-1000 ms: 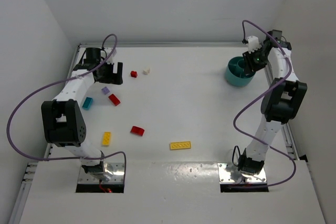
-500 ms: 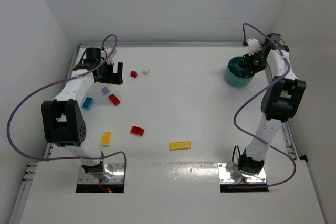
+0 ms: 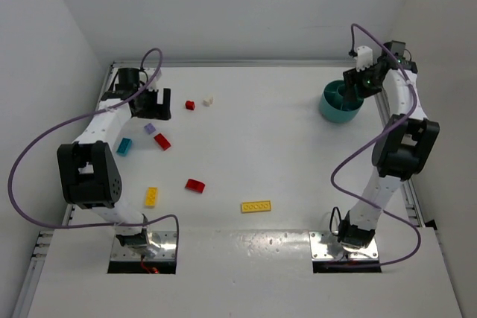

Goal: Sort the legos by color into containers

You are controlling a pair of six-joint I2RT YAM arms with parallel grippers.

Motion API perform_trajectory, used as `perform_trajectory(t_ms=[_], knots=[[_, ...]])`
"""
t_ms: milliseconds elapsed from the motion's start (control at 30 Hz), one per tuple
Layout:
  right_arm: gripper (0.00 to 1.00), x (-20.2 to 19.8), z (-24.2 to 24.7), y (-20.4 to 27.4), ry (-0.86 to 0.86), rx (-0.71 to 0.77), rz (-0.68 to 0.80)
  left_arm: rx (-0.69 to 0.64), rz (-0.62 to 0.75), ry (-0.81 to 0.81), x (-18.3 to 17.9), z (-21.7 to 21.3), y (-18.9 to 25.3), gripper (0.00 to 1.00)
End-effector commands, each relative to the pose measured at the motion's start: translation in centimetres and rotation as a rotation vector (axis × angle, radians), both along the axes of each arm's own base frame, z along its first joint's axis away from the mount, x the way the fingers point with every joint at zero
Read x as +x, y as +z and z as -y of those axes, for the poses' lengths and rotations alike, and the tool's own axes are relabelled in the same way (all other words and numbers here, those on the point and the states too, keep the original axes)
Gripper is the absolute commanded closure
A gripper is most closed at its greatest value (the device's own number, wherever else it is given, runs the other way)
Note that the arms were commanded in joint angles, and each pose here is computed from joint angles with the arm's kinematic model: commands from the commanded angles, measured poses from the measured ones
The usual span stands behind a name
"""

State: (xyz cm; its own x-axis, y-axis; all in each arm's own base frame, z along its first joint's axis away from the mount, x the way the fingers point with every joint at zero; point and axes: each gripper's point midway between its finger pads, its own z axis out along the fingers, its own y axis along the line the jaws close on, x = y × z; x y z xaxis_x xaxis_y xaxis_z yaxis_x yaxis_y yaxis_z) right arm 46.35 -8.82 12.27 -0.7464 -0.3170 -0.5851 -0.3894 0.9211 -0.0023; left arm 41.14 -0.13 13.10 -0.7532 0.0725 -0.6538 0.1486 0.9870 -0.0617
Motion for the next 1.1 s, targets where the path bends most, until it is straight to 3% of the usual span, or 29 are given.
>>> perform_trajectory(t_ms=[0,167,267,433,600,667,767,900,1067], knots=[[0.35,0.1,-2.6,8.0,0.040,0.044,0.167,0.041,0.058,0.075,-0.1,-3.0,2.7,0.01],[0.35,-1.4,-7.3,8.8,0.126,0.164,0.128,0.148,-0.040,0.064,-1.2,-6.1,0.6,0.01],[0.35,-2.2,-9.4,7.7,0.171,0.196,0.087,0.209,-0.083,0.039,-0.7,-7.5,-0.3,0.05],[0.35,-3.5,-12.0,5.5,0.244,0.219,0.017,0.281,-0.139,-0.049,1.6,-9.5,-2.0,0.16],[0.37,-4.7,-12.9,4.7,0.275,0.219,-0.019,0.309,-0.174,-0.180,3.3,-9.6,-3.1,0.36],[0.37,-4.9,-12.9,4.3,0.281,0.218,-0.027,0.293,-0.207,-0.228,3.6,-9.3,-4.0,0.40],[0.38,-5.3,-13.3,4.1,0.296,0.215,-0.032,0.257,-0.251,-0.322,3.4,-8.5,-5.2,0.40],[0.38,-5.6,-13.2,4.0,0.303,0.213,-0.041,0.167,-0.325,-0.429,2.2,-7.2,-7.2,0.33],[0.38,-6.1,-13.4,3.9,0.321,0.219,-0.054,0.134,-0.353,-0.474,1.4,-6.6,-8.0,0.29]])
